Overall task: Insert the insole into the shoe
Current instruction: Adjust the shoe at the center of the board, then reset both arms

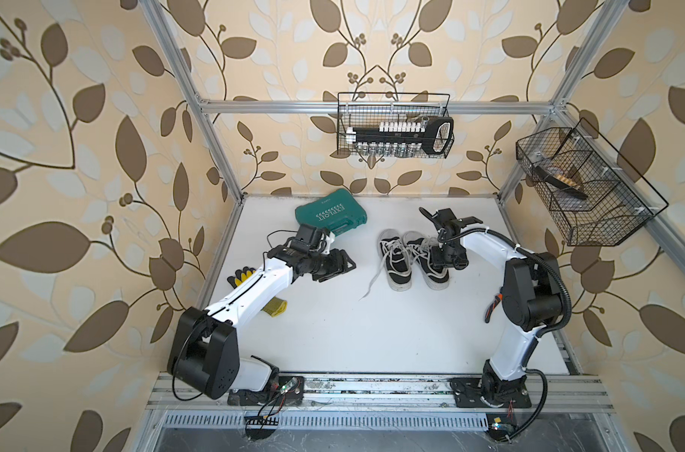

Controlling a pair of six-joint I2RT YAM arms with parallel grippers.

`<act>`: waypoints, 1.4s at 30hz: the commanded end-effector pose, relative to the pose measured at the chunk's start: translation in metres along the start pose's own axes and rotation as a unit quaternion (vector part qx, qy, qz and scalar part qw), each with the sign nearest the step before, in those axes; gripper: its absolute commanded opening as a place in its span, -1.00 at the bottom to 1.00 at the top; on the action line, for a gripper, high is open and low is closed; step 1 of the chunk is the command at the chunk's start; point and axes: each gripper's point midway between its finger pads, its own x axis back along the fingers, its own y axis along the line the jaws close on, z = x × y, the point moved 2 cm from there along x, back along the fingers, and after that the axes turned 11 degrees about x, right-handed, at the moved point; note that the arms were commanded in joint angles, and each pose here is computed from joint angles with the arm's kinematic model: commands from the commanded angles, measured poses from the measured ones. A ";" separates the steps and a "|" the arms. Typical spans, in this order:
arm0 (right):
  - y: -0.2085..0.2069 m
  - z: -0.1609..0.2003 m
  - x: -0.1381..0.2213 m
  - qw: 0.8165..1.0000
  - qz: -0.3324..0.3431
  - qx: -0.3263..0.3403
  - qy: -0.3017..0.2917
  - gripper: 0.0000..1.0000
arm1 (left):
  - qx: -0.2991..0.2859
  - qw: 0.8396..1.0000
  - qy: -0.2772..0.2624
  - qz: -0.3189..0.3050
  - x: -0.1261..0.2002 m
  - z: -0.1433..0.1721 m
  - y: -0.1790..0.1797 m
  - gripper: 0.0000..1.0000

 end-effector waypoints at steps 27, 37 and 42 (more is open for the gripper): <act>0.002 0.004 0.083 0.990 -0.010 -0.019 -0.139 0.98 | -0.068 0.996 -0.060 0.005 -0.009 -0.015 -0.027 0.89; -0.051 0.020 0.146 0.841 0.089 -0.109 -0.523 0.98 | -0.184 0.841 -0.474 -0.182 0.130 -0.065 0.059 0.98; -0.074 0.028 0.117 0.846 0.173 -0.150 -0.482 0.98 | -0.212 0.799 -0.509 -0.240 0.145 -0.063 0.108 0.98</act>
